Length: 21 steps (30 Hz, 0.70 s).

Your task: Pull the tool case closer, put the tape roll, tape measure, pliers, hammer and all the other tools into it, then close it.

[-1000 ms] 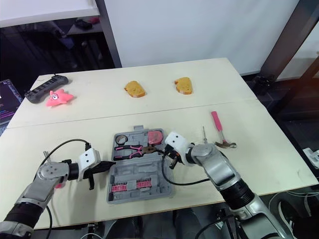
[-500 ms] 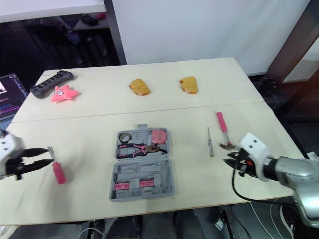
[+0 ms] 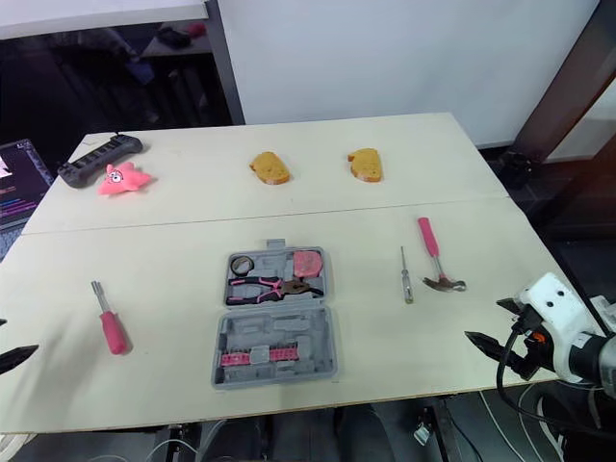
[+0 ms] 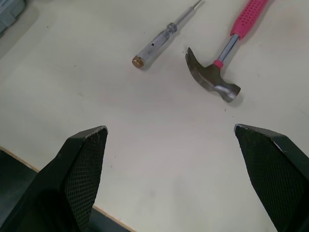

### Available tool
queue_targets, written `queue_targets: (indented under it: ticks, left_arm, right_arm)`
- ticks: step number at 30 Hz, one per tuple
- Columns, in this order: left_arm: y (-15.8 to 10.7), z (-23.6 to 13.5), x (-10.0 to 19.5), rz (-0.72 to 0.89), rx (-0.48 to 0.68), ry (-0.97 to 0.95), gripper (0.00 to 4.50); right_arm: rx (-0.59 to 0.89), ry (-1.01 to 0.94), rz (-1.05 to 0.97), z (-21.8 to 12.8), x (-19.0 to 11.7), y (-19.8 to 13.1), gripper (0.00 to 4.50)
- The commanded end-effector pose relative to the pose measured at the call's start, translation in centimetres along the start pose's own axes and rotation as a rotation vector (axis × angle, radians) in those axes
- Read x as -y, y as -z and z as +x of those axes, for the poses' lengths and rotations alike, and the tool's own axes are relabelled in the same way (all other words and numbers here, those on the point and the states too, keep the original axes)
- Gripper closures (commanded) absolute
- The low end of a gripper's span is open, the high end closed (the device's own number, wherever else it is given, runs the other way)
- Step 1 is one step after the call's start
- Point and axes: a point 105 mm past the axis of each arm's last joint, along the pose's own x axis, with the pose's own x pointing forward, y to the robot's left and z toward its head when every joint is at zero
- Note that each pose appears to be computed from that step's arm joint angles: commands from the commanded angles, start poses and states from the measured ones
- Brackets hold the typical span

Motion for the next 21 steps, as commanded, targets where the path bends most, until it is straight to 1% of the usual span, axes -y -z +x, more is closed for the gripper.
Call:
queue_targets:
  ticks: [1,5,7,9,12,13,18,21]
  left_arm:
    - [-1.2,0.3,-0.2,0.046,0.038,-0.012,0.0]
    - [-1.9,2.1,1.7,0.075,0.069,0.062,0.0]
    - [-2.6,3.4,3.2,0.089,0.091,0.126,0.0]
    - [-3.3,4.7,5.1,0.107,0.118,0.213,0.0]
    - [-5.0,6.8,8.8,0.165,0.177,0.378,0.0]
    - [-5.5,7.1,9.7,0.183,0.195,0.414,0.0]
    - [-8.1,8.5,14.0,0.278,0.28,0.577,0.0]
    - [-9.6,8.7,15.6,0.308,0.331,0.632,0.0]
  right_arm:
    - [0.027,0.012,-0.04,-0.1,0.1,-1.0,0.05]
    - [0.05,0.022,-0.045,0.6,-0.7,-2.0,0.05]
    - [0.064,0.006,-0.006,1.3,-1.8,-2.5,0.05]
    - [0.06,0.033,0.066,2.4,-2.7,-2.5,0.05]
    - [0.084,0.12,0.167,5.2,-4.2,-3.1,0.05]
    - [0.095,0.153,0.181,6.0,-4.4,-3.4,0.05]
    - [0.123,0.316,0.302,9.4,-4.5,-4.6,0.05]
    - [0.139,0.395,0.354,10.9,-4.3,-5.4,0.05]
